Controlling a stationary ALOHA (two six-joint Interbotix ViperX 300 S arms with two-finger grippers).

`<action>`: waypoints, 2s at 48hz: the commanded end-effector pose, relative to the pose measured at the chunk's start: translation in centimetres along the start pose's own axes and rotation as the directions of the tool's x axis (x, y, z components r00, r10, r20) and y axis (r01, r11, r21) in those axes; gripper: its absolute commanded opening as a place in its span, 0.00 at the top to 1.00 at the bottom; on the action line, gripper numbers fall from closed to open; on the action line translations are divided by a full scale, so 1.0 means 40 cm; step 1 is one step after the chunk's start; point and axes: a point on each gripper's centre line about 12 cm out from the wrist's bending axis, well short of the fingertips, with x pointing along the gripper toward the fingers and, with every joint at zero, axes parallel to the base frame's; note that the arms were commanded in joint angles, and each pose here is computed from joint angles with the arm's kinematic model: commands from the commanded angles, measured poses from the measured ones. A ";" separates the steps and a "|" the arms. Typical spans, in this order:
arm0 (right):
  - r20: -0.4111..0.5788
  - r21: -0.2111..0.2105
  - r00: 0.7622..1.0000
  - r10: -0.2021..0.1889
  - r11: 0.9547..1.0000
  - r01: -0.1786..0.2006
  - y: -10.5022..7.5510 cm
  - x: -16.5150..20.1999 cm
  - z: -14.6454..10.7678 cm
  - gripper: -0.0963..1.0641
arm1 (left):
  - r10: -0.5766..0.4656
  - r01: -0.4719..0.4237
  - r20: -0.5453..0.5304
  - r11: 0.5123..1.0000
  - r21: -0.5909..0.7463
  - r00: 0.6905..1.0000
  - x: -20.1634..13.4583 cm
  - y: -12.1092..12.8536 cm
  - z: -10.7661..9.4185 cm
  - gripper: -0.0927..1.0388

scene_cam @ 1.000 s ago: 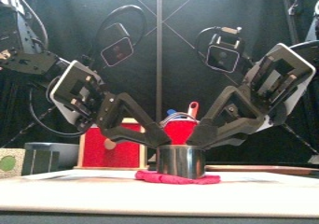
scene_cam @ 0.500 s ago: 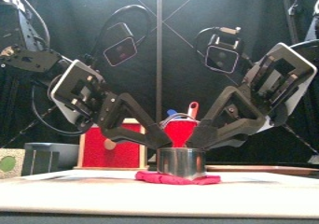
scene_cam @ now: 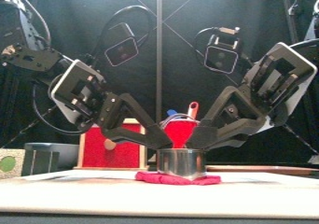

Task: Get the cutter from the drawer then cut the dough then place the extra dough in the bowl
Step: Cut the dough

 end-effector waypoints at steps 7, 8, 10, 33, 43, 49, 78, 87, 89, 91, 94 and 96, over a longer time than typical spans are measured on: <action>-0.088 0.012 0.996 -0.035 0.999 0.036 -0.024 0.018 -0.048 0.43 | -0.021 0.026 -0.152 0.999 0.031 0.988 0.013 -0.024 -0.095 0.54; -0.088 0.013 0.996 -0.034 0.999 0.036 -0.023 0.019 -0.047 0.43 | -0.020 0.024 -0.152 0.999 0.030 0.988 0.014 -0.022 -0.094 0.54; -0.088 0.013 0.996 -0.034 0.999 0.036 -0.023 0.019 -0.047 0.43 | -0.019 0.024 -0.155 0.999 0.030 0.988 0.014 -0.022 -0.096 0.55; -0.095 0.013 0.995 -0.037 0.999 0.038 -0.025 0.020 -0.050 0.43 | -0.020 0.026 -0.188 0.999 0.029 0.982 0.017 -0.023 -0.111 0.55; -0.110 0.015 0.993 -0.041 0.999 0.043 -0.027 0.021 -0.055 0.43 | -0.022 0.028 -0.214 0.999 0.027 0.976 0.019 -0.023 -0.119 0.55; -0.110 0.013 0.993 -0.040 0.999 0.042 -0.027 0.021 -0.055 0.43 | -0.021 0.027 -0.216 0.999 0.026 0.976 0.021 -0.022 -0.120 0.55; -0.106 0.010 0.993 -0.050 0.999 0.051 -0.042 0.027 -0.041 0.43 | -0.023 0.030 -0.200 0.999 0.032 0.980 0.019 -0.024 -0.110 0.55; -0.066 0.000 0.997 -0.030 1.000 0.030 -0.037 0.010 -0.001 0.42 | -0.026 0.031 -0.144 0.999 0.030 0.989 0.004 -0.024 -0.077 0.53; -0.062 -0.001 0.998 -0.024 1.000 0.024 -0.033 0.002 0.010 0.42 | -0.027 0.032 -0.140 0.999 0.030 0.990 0.001 -0.024 -0.073 0.52; -0.064 0.006 0.998 -0.023 1.000 0.023 -0.033 -0.005 0.021 0.41 | -0.028 0.032 -0.134 0.999 0.027 0.991 -0.004 -0.024 -0.067 0.51; -0.066 0.012 0.998 -0.021 1.000 0.022 -0.033 -0.013 0.039 0.41 | -0.031 0.034 -0.121 0.999 0.027 0.992 -0.009 -0.025 -0.055 0.48; -0.064 0.014 0.998 -0.021 1.000 0.022 -0.034 -0.017 0.052 0.40 | -0.033 0.036 -0.109 0.999 0.026 0.994 -0.014 -0.026 -0.044 0.45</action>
